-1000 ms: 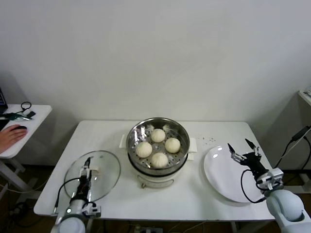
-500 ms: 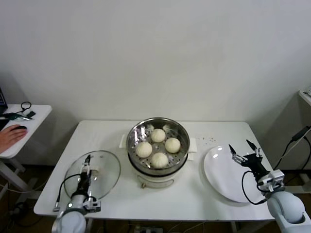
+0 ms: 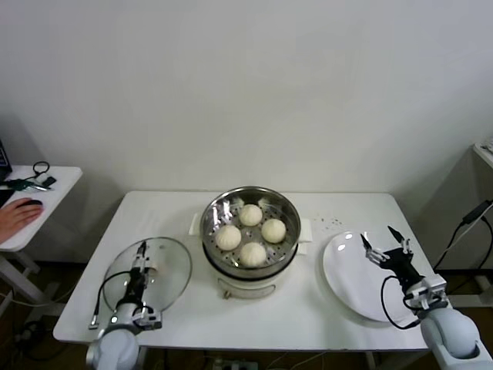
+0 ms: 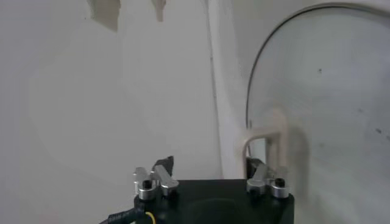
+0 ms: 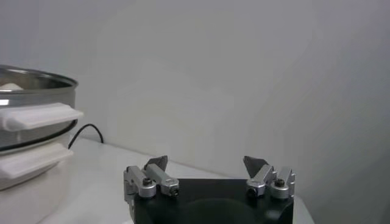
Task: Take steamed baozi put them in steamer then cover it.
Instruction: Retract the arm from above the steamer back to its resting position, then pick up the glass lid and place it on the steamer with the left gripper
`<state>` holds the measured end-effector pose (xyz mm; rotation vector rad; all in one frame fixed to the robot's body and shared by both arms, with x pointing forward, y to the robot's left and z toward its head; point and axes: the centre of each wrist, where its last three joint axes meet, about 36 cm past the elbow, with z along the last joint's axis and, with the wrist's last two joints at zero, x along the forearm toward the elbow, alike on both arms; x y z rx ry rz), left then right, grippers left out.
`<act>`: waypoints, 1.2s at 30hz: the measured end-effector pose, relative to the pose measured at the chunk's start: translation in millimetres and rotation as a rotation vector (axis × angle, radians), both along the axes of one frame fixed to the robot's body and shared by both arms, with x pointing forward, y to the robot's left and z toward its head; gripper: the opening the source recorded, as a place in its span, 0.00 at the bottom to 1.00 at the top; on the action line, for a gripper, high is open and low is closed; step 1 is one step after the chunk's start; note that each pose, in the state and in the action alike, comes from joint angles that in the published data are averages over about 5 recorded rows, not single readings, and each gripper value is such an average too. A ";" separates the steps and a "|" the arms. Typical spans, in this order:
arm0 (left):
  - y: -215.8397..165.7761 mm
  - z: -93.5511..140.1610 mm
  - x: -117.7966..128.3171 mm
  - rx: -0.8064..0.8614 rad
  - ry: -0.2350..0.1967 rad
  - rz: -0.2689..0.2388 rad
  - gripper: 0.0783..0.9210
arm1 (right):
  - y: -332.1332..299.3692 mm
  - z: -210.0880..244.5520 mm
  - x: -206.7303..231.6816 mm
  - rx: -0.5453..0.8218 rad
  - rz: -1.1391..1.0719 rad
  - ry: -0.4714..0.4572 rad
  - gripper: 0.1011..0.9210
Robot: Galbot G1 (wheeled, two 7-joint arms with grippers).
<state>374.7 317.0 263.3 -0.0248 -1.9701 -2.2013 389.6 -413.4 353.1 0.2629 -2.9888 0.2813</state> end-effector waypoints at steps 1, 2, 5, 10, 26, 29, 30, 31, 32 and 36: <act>0.6 -1.1 -0.2 -0.004 0.002 0.001 0.69 | 0.7 -0.6 0.1 -0.001 0.001 0.000 0.88; 1.1 -2.3 -0.4 -0.008 0.004 0.001 0.65 | 1.5 -1.1 0.3 -0.001 0.001 0.000 0.88; 2.4 -5.4 -0.9 -0.019 0.010 0.003 0.55 | 3.5 -2.5 0.8 -0.004 0.004 -0.001 0.88; 4.1 -8.0 -1.0 -0.033 0.016 0.004 0.39 | 5.0 -3.5 1.0 -0.009 0.006 -0.001 0.88; 4.2 6.9 -7.9 -0.078 -0.020 -0.009 0.08 | 4.5 -4.2 0.9 -0.018 0.007 -0.005 0.88; 4.8 16.1 -11.4 -0.083 -0.036 -0.007 0.08 | 3.6 -3.3 2.2 -0.021 0.007 -0.007 0.88; 4.8 19.9 -13.0 -0.084 -0.043 -0.007 0.08 | 3.3 -2.9 2.7 -0.022 0.008 -0.008 0.88; 4.6 23.8 -14.8 -0.085 -0.050 -0.006 0.08 | 3.1 -2.6 3.3 -0.022 0.008 -0.009 0.88; 4.1 28.2 -16.7 -0.085 -0.058 -0.005 0.08 | 3.0 -2.3 3.8 -0.023 0.008 -0.009 0.88; -0.2 47.7 -27.1 -0.082 -0.089 0.004 0.08 | 3.1 -1.9 5.7 -0.028 0.012 -0.010 0.88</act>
